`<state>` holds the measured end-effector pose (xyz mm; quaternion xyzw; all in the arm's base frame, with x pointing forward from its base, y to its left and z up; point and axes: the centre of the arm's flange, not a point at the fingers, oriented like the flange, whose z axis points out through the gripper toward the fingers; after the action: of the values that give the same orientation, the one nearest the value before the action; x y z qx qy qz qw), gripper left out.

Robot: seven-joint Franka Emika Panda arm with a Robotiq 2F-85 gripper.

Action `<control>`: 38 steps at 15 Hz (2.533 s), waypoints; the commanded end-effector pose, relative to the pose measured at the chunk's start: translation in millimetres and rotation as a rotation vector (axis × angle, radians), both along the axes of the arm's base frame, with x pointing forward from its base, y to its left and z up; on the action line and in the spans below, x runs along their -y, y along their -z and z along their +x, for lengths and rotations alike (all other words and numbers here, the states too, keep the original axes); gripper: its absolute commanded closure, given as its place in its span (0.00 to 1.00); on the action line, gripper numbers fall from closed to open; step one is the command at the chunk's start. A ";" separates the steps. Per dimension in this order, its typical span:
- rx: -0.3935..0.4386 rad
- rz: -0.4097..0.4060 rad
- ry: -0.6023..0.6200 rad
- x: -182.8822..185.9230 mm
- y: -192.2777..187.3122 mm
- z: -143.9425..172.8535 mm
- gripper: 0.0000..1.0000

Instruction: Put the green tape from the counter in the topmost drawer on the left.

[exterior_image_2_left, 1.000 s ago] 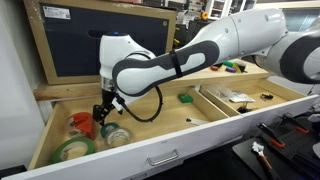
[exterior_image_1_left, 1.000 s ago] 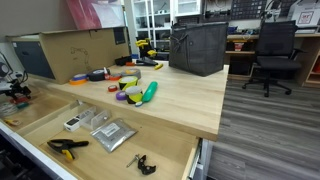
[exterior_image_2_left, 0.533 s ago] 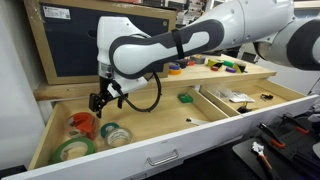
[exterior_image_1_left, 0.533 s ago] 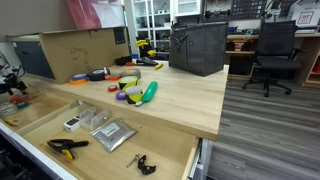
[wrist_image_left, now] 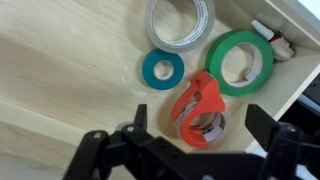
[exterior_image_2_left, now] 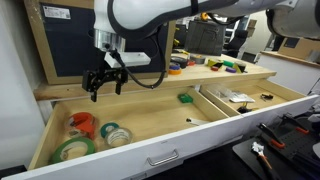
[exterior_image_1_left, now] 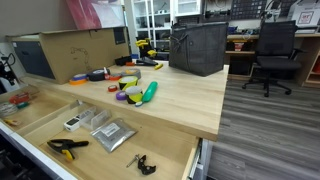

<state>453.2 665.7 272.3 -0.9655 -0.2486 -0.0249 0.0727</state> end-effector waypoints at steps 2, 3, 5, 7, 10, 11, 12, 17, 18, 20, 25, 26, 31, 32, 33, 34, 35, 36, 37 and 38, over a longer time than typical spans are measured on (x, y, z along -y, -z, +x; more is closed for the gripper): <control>-0.025 -0.025 0.010 61.3 -54.6 -42.9 0.00; -0.020 -0.027 0.009 66.8 -61.7 -45.9 0.00; -0.014 -0.037 0.021 78.0 -75.7 -51.8 0.00; -0.007 -0.043 0.064 91.5 -86.7 -57.1 0.00; -0.009 -0.056 0.135 113.3 -99.3 -65.7 0.00; -0.010 -0.063 0.165 120.4 -103.4 -70.1 0.00; -0.009 -0.069 0.182 126.5 -106.3 -74.0 0.00; -0.013 -0.102 0.301 166.6 -115.2 -89.7 0.00; -0.013 -0.112 0.325 175.9 -116.9 -91.9 0.00; -0.017 -0.130 0.387 201.0 -113.8 -92.0 0.00; -0.019 -0.189 0.520 263.9 -102.5 -89.5 0.00; -0.022 -0.196 0.539 274.3 -99.6 -87.0 0.00; -0.025 -0.195 0.602 315.6 -88.9 -74.7 0.00; -0.026 -0.196 0.600 323.9 -89.5 -70.3 0.00; -0.027 -0.194 0.598 332.0 -90.6 -65.4 0.00; -0.028 -0.195 0.595 339.6 -91.0 -60.8 0.00; -0.037 -0.190 0.584 346.5 -90.1 -54.1 0.00; -0.036 -0.196 0.572 351.7 -89.6 -48.7 0.00; -0.038 -0.198 0.565 357.2 -88.6 -43.3 0.00; -0.040 -0.199 0.556 362.5 -87.7 -37.3 0.00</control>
<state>410.9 323.3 358.3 -0.9986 0.0381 0.0029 -0.0362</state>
